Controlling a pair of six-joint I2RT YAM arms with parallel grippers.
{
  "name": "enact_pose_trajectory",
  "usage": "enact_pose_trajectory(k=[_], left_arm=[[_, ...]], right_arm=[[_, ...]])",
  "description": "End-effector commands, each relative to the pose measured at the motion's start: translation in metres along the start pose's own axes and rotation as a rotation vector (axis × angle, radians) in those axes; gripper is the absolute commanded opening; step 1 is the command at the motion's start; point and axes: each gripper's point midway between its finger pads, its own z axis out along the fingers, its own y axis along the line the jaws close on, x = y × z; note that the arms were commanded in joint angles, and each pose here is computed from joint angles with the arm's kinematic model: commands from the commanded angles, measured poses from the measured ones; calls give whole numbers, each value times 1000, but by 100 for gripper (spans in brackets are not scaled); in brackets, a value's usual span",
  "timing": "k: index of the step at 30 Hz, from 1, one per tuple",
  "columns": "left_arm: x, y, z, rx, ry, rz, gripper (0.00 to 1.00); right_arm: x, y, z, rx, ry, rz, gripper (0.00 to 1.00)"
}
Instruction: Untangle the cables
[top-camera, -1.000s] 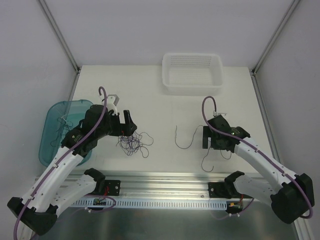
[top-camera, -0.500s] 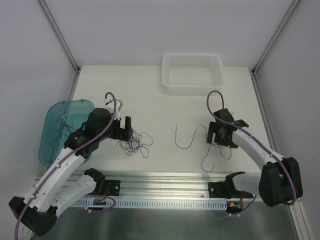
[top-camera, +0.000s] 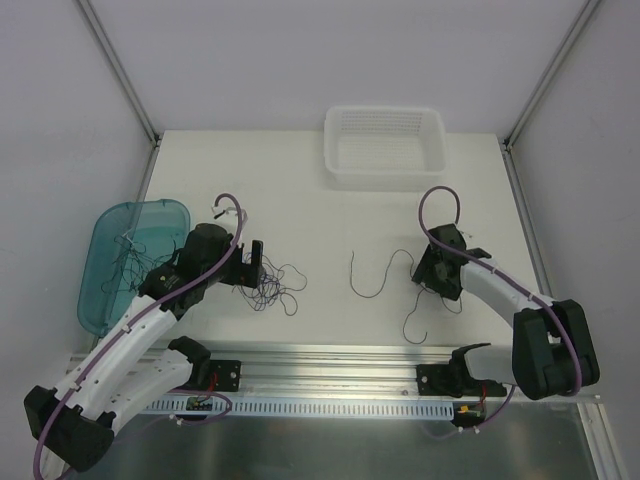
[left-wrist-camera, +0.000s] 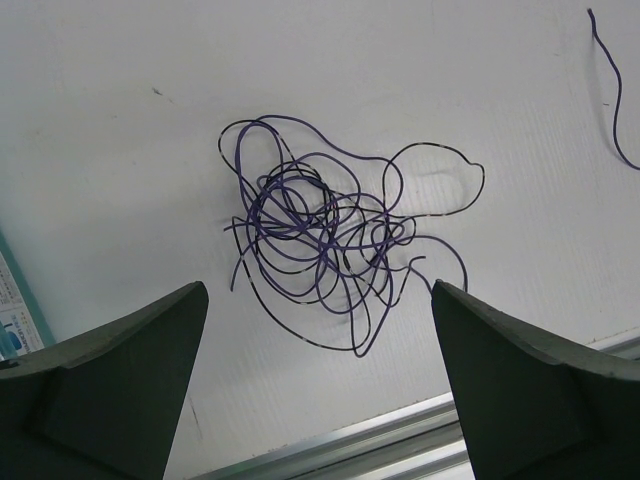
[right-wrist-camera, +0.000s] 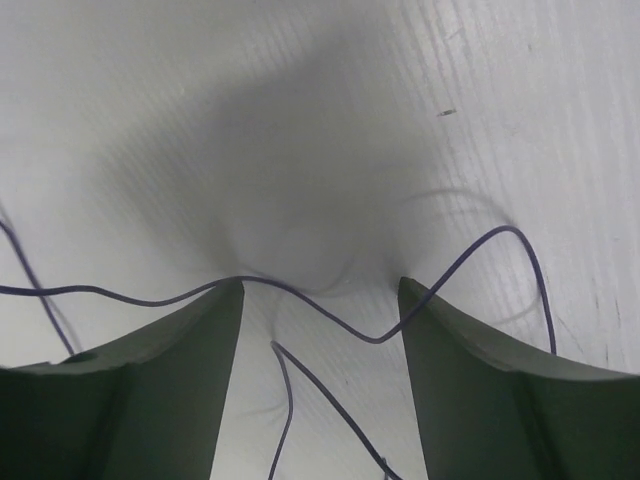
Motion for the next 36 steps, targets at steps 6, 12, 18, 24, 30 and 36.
enact_pose_trajectory(k=[6,12,18,24,30,36], left_arm=[[-8,7,1,-29,-38,3,96],[-7,6,2,-22,-29,-1,95],[-7,7,2,-26,-28,-7,96],[-6,8,4,-26,-21,-9,96],[-6,9,3,-30,-25,-19,96],[-7,11,4,-38,-25,-23,95]], right_arm=[[-6,2,8,3,-36,57,51],[-10,5,3,-12,-46,41,16],[-34,15,-31,-60,-106,-5,1],[-96,51,-99,-190,-248,-66,1],[-167,104,-172,-374,-417,-133,1],[-246,153,-238,-501,-622,-160,1]])
